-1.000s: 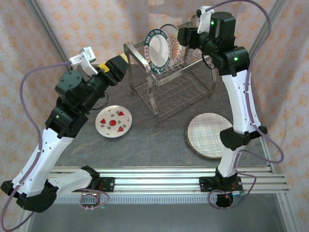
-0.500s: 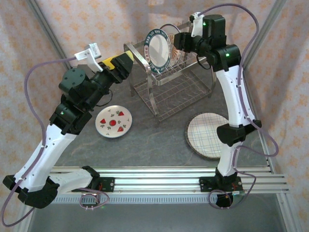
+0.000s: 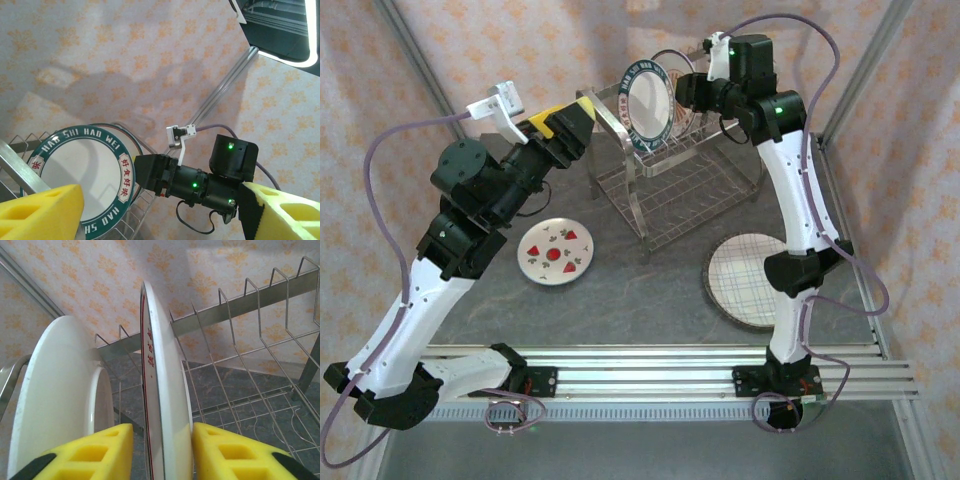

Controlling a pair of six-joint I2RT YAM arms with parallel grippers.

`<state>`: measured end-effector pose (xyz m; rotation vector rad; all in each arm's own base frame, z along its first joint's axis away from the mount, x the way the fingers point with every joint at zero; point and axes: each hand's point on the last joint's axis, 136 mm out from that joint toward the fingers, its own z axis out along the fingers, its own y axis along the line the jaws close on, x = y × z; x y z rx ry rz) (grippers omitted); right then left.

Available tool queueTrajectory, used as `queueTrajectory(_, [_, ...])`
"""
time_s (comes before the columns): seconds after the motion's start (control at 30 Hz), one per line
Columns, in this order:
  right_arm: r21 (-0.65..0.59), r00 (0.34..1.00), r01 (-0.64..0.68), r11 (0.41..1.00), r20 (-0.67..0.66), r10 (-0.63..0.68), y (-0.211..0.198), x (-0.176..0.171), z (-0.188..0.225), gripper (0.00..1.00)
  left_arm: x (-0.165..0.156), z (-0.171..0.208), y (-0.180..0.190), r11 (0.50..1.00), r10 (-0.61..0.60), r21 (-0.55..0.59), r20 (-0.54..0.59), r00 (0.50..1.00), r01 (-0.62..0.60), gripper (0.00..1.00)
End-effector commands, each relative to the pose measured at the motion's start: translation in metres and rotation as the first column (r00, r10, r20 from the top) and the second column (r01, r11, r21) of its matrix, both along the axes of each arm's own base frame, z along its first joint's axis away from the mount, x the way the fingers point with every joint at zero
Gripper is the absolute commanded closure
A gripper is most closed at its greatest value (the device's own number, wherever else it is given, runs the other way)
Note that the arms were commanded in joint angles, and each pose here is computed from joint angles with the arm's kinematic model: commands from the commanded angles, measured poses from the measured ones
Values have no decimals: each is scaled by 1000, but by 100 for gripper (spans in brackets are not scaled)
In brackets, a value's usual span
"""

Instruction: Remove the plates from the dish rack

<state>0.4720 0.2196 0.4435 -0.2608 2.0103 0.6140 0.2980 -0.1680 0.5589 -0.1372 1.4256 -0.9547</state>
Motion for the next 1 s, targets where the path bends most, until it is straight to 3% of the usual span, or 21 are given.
queueTrajectory(0.0, [25,1000,-12,1000,7,11,2,3,4,67,-9,19,2,1000,2,-4,63,998,-1,19])
queueTrajectory(0.67, [27,999,-6,1000,47,5,5,1,17,87,-8,27,7,999,38,-6,97,995,-38,19])
queueTrajectory(0.97, [-48,989,77,996,129,-70,5,-3,30,95,-8,29,6,999,35,-7,100,994,-35,19])
